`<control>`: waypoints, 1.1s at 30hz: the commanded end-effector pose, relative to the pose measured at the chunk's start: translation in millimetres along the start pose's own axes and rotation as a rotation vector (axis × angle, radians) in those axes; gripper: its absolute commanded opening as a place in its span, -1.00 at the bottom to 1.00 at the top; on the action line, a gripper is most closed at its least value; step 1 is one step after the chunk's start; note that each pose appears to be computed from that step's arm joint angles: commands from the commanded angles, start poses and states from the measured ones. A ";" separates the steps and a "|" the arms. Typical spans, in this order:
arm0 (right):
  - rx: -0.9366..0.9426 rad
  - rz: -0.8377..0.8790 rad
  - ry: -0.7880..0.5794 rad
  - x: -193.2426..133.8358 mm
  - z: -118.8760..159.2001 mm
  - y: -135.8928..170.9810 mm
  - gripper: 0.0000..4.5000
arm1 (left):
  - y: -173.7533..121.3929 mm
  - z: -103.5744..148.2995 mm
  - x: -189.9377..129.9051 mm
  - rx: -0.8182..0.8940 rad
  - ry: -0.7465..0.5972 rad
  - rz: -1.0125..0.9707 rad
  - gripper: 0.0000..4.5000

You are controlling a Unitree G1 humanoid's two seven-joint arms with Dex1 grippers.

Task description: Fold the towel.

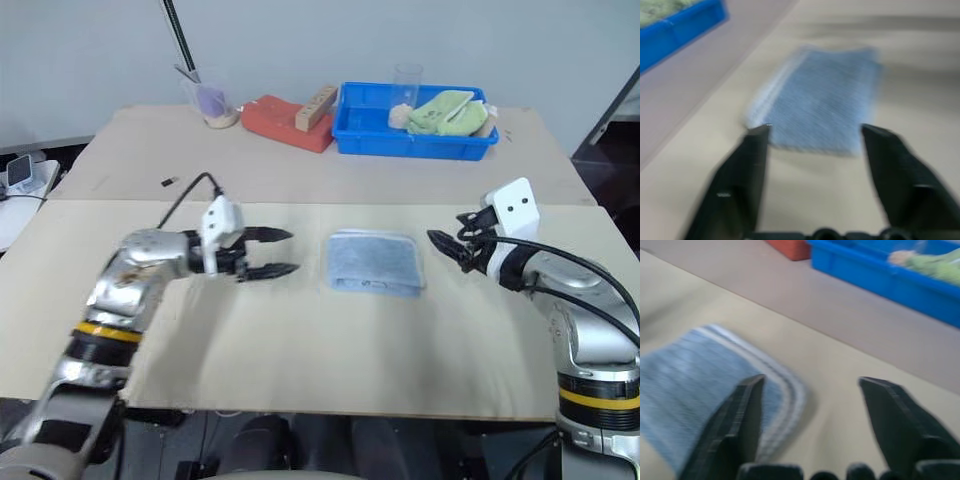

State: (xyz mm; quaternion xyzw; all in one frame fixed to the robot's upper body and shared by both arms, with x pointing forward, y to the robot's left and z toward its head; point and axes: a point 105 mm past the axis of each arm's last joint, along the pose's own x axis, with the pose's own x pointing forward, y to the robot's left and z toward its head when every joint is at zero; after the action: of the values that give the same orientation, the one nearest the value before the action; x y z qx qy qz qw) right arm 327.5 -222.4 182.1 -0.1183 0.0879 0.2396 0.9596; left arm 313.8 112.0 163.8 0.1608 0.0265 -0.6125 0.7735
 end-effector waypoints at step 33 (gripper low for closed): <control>0.189 0.163 0.123 60.8 -40.7 16.2 -0.89 | -45.0 67.0 -27.5 0.053 -0.169 -0.107 1.00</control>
State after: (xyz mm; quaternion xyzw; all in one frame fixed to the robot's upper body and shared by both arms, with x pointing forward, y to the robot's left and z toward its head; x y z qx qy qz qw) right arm 364.8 -187.5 107.5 -0.0180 0.2161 0.3082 0.9263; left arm 259.4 112.3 214.9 0.1246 -0.0268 -0.6562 0.7437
